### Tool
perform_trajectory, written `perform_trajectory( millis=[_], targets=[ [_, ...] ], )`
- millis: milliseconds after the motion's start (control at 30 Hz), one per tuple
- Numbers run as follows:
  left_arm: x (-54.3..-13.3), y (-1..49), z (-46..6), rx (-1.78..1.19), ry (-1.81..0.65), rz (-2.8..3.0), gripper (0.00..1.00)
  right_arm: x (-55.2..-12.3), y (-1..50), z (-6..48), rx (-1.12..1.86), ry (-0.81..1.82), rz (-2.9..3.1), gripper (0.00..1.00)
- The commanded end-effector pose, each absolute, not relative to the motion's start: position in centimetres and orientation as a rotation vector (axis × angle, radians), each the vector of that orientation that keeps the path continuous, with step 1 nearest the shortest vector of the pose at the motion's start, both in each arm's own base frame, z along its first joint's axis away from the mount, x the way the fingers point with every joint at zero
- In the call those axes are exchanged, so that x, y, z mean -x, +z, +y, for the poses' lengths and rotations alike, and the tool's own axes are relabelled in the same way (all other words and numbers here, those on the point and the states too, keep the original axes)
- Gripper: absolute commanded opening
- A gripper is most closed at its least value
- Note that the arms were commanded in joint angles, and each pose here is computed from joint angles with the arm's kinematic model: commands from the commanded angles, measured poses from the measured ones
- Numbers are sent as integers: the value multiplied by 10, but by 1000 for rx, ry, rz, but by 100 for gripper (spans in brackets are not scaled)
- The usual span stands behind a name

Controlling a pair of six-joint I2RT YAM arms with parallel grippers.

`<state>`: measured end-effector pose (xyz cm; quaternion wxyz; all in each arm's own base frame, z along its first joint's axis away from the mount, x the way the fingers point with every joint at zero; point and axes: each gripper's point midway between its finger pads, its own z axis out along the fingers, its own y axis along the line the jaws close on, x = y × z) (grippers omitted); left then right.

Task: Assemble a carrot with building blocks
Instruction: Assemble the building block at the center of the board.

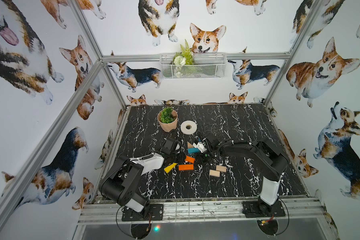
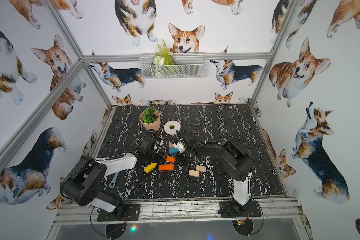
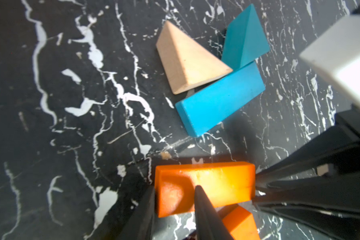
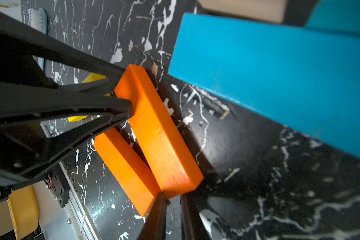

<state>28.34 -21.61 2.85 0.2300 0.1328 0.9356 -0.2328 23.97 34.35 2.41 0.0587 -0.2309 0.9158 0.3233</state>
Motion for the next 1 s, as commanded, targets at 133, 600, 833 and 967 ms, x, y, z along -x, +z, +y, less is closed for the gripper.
perform_trajectory(
  millis=[133, 600, 833, 967],
  targets=[
    [-275, 33, -240, -471, -736, 2547, 34, -260, 19, 330, 630, 879, 2754, 18],
    [-277, 25, -250, -485, -775, 2554, 33, -271, 19, 324, 637, 785, 2722, 16],
    [-276, 25, -251, -488, -782, 2554, 33, -278, 17, 320, 641, 729, 2711, 16],
    [-276, 26, -253, -489, -792, 2551, 33, -281, 17, 318, 639, 701, 2702, 16]
  ],
)
